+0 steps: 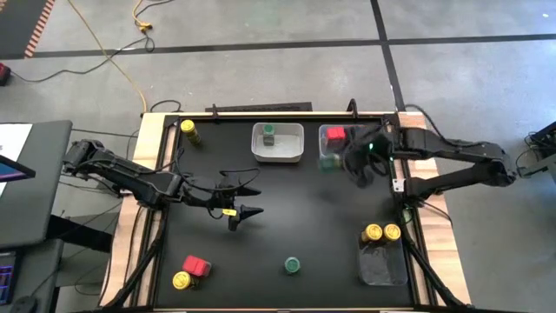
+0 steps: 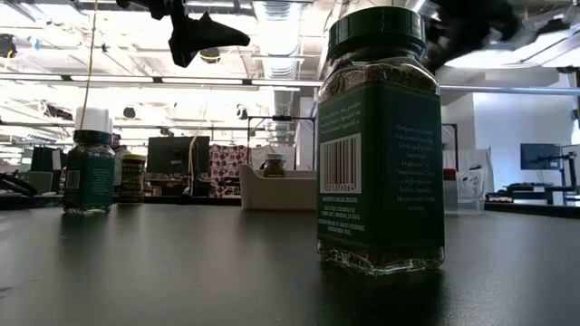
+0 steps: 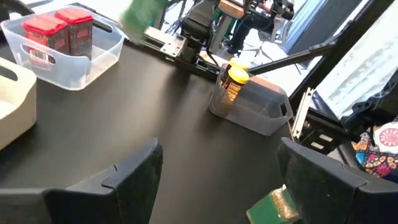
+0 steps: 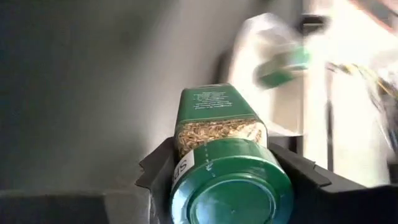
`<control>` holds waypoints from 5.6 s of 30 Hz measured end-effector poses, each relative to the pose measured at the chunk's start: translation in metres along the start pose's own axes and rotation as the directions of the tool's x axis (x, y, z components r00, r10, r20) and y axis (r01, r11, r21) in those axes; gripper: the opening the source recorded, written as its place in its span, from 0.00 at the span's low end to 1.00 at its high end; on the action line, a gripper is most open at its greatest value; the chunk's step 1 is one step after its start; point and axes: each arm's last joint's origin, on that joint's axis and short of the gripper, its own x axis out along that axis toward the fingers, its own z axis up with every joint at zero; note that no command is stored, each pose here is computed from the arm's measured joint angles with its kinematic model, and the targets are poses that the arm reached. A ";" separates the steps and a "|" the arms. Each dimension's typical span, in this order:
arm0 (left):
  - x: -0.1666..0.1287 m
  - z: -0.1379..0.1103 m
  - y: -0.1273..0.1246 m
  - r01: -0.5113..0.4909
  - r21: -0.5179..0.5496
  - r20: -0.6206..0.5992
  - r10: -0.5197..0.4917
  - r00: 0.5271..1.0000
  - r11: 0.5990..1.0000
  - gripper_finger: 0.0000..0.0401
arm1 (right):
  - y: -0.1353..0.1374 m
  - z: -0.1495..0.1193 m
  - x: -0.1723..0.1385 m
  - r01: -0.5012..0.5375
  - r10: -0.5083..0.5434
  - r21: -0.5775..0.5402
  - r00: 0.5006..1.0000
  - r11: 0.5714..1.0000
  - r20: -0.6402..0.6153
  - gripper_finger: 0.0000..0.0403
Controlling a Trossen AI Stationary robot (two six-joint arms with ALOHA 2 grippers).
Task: Sort spices by type
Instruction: Put the right green seasoning bottle into the white bin, then put the red seasoning can into the transparent bin
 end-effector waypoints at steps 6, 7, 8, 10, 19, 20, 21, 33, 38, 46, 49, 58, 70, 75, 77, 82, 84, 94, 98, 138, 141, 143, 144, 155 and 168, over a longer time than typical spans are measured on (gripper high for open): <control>0.000 0.002 0.002 -0.020 0.103 0.019 0.019 1.000 0.995 0.75 | -0.031 0.024 0.002 0.080 -0.091 0.247 0.995 0.966 0.034 0.56; 0.001 0.003 0.003 -0.026 0.115 0.020 0.024 1.000 0.993 0.75 | -0.035 0.027 0.007 0.079 -0.086 0.249 0.996 0.965 0.019 0.56; 0.001 0.003 0.005 -0.033 0.125 0.023 0.030 0.999 0.992 0.75 | -0.039 0.030 0.014 0.072 -0.073 0.250 0.997 0.966 -0.005 0.56; 0.002 0.005 0.008 -0.048 0.137 0.028 0.044 0.999 0.989 0.75 | -0.045 0.034 0.030 0.050 -0.034 0.251 0.997 0.967 -0.067 0.56; 0.001 0.013 0.024 -0.055 0.188 0.004 0.055 0.998 0.981 0.75 | -0.096 0.053 0.099 0.045 0.016 0.273 0.976 0.961 -0.216 0.56; -0.001 0.014 0.026 -0.056 0.186 0.004 0.057 0.998 0.981 0.75 | -0.102 0.055 0.104 0.046 0.018 0.276 0.974 0.960 -0.227 0.56; -0.003 0.016 0.027 -0.063 0.186 0.006 0.063 0.998 0.980 0.75 | -0.109 0.057 0.108 0.048 0.022 0.281 0.971 0.959 -0.238 0.56; -0.034 0.034 0.034 -0.092 0.318 0.053 0.079 0.995 0.944 0.75 | -0.158 0.057 0.180 -0.029 0.178 0.343 0.894 0.939 -0.412 0.56; -0.033 0.030 0.035 -0.081 0.316 0.003 0.084 0.996 0.945 0.75 | -0.163 0.057 0.202 -0.049 0.205 0.343 0.877 0.938 -0.435 0.56; -0.042 0.030 0.036 -0.067 0.320 -0.014 0.075 0.997 0.945 0.75 | -0.170 0.041 0.232 -0.074 0.254 0.372 0.850 0.925 -0.462 0.56; -0.044 0.030 0.036 -0.068 0.321 -0.020 0.078 0.997 0.945 0.75 | -0.172 0.034 0.238 -0.077 0.272 0.399 0.845 0.914 -0.460 0.56; -0.044 0.029 0.037 -0.069 0.325 -0.037 0.085 0.996 0.943 0.75 | -0.174 0.026 0.253 -0.100 0.291 0.410 0.851 0.907 -0.436 0.56; -0.044 0.028 0.036 -0.057 0.302 -0.046 0.074 0.996 0.952 0.75 | -0.174 0.020 0.266 -0.111 0.302 0.413 0.850 0.904 -0.433 0.57; -0.044 0.028 0.036 -0.058 0.289 -0.046 0.074 0.996 0.955 0.75 | -0.174 0.020 0.266 -0.123 0.299 0.391 0.851 0.912 -0.431 0.59; -0.044 0.028 0.037 -0.058 0.284 -0.049 0.075 0.996 0.957 0.75 | -0.174 0.020 0.266 -0.123 0.299 0.391 0.851 0.912 -0.431 0.59; -0.044 0.028 0.037 -0.059 0.280 -0.050 0.076 0.996 0.958 0.75 | -0.173 0.021 0.266 -0.126 0.301 0.388 0.851 0.913 -0.431 0.59; -0.044 0.028 0.037 -0.060 0.280 -0.050 0.077 0.996 0.958 0.75 | -0.172 0.022 0.267 -0.127 0.301 0.387 0.851 0.913 -0.431 0.59; -0.044 0.028 0.037 -0.061 0.276 -0.050 0.077 0.996 0.959 0.75 | -0.168 0.029 0.269 -0.129 0.288 0.370 0.862 0.920 -0.417 0.59; -0.044 0.028 0.037 -0.061 0.276 -0.050 0.077 0.996 0.959 0.75 | -0.168 0.029 0.269 -0.129 0.286 0.366 0.864 0.921 -0.415 0.60; -0.044 0.027 0.037 -0.056 0.263 -0.061 0.075 0.995 0.963 0.75 | -0.171 0.024 0.268 -0.093 0.266 0.373 0.854 0.923 -0.447 0.63; -0.044 0.027 0.037 -0.055 0.263 -0.061 0.073 0.995 0.963 0.75 | -0.172 0.025 0.267 -0.092 0.266 0.373 0.855 0.923 -0.446 0.65; -0.044 0.027 0.037 -0.054 0.263 -0.062 0.073 0.995 0.963 0.75 | -0.172 0.025 0.267 -0.092 0.266 0.373 0.855 0.923 -0.446 0.66; -0.044 0.027 0.037 -0.054 0.263 -0.062 0.073 0.995 0.963 0.75 | -0.172 0.025 0.267 -0.093 0.266 0.373 0.855 0.923 -0.445 0.67; -0.044 0.027 0.037 -0.054 0.263 -0.062 0.072 0.995 0.963 0.75 | -0.171 0.026 0.263 -0.099 0.275 0.374 0.849 0.922 -0.451 0.67; -0.044 0.027 0.037 -0.059 0.222 -0.061 0.074 0.995 0.973 0.75 | -0.182 0.037 0.204 -0.017 0.310 0.525 0.823 0.851 -0.476 0.67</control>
